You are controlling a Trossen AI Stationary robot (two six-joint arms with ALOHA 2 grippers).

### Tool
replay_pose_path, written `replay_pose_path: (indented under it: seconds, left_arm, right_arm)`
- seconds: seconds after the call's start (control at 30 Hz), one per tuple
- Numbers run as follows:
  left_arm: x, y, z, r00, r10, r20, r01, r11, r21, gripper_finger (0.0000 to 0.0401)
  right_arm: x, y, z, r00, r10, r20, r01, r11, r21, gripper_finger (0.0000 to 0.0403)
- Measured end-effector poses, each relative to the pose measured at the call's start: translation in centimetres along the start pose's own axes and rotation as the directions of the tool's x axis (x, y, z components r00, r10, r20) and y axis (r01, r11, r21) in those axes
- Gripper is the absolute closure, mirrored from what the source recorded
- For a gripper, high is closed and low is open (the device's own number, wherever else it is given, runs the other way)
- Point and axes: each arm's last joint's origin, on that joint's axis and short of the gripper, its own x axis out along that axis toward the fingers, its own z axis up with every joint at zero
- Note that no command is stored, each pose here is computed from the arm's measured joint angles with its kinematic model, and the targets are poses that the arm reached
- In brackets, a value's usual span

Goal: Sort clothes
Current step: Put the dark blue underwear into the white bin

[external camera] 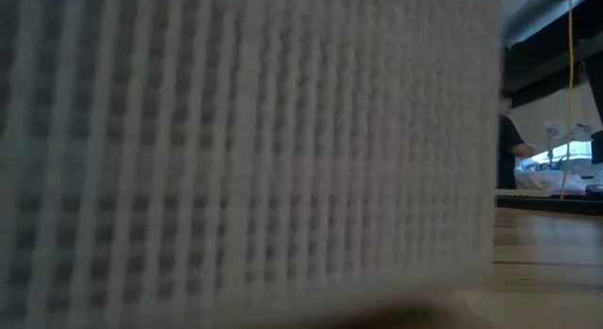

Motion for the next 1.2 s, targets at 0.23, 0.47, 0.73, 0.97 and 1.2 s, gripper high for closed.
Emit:
replay_pose_path:
  seconds: [0.23,0.47,0.73,0.97,1.2]
  left_arm:
    - [-1.0,-0.8,0.4,0.998,0.012,0.059,-0.014,0.999,0.033,0.0237]
    - [-4.1,-1.5,3.0,0.987,-0.001,0.162,-0.012,0.997,0.080,0.0237]
    - [-10.4,-3.4,7.5,0.921,-0.067,0.385,-0.031,0.970,0.243,0.0237]
    - [-9.4,-5.4,7.6,0.892,-0.207,0.403,0.035,0.919,0.393,0.0237]
    - [-0.6,-5.1,3.5,0.984,-0.168,0.065,0.151,0.966,0.208,0.0237]
  right_arm:
    - [2.6,0.8,-1.9,0.997,-0.042,-0.064,0.042,0.999,0.011,0.0182]
    - [3.0,0.6,-2.1,0.995,-0.076,-0.067,0.079,0.996,0.029,0.0182]
    - [3.0,0.6,-2.0,0.996,-0.071,-0.059,0.073,0.997,0.037,0.0182]
    - [3.0,0.6,-2.0,0.997,-0.059,-0.057,0.062,0.997,0.054,0.0182]
    - [3.0,0.6,-1.9,0.997,-0.059,-0.049,0.062,0.996,0.065,0.0182]
